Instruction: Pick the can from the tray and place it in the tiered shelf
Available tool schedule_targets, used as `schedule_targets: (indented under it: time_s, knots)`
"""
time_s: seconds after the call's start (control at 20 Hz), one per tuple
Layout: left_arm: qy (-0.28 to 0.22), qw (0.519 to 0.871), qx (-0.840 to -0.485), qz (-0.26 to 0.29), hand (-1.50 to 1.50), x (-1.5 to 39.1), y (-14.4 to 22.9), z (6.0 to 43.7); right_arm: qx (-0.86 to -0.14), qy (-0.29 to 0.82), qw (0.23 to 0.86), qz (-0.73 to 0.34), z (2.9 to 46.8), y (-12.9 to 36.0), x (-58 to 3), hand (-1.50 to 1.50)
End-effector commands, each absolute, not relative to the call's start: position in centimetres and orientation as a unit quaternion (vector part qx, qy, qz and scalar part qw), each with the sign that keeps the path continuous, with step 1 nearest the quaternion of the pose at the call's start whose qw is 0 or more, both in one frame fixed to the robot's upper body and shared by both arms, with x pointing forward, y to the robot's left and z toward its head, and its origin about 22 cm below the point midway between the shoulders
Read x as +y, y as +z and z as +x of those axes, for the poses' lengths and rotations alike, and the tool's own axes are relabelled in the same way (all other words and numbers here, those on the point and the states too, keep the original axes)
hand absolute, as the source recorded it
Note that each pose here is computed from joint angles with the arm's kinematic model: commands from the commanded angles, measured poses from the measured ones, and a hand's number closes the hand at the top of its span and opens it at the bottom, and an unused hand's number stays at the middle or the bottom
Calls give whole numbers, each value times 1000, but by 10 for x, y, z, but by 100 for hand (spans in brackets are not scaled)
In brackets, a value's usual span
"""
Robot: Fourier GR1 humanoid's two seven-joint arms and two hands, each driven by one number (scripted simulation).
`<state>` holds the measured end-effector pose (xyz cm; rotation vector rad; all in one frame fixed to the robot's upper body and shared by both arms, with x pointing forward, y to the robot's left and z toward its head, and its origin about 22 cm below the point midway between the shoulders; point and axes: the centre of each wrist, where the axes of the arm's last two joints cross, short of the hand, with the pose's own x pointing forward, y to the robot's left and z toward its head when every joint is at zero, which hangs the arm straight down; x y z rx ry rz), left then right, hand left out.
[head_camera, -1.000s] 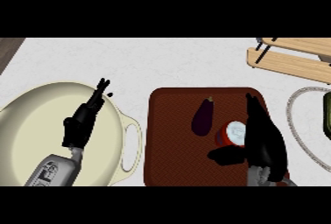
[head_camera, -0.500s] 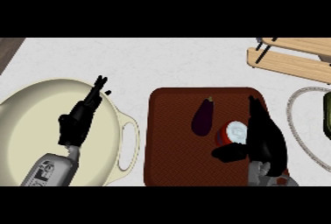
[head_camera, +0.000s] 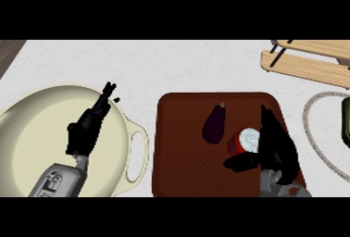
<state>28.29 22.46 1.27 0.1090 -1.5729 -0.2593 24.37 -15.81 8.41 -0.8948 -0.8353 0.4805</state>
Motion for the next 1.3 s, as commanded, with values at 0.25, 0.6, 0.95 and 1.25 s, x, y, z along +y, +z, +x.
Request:
schedule_targets:
  time_s: [0.25,0.6,0.95,1.25]
  knots:
    - [-115,695,-709,41,0,212,21,270,-336,224,818,-409,232,79,-143,150]
    - [-104,695,-708,64,0,232,22,289,-347,278,781,-438,242,76,-154,150]
    - [-117,703,-700,44,0,224,15,288,-391,310,754,-426,285,79,-131,150]
    - [-121,695,-707,48,0,202,22,298,-437,331,732,-404,332,73,-113,150]
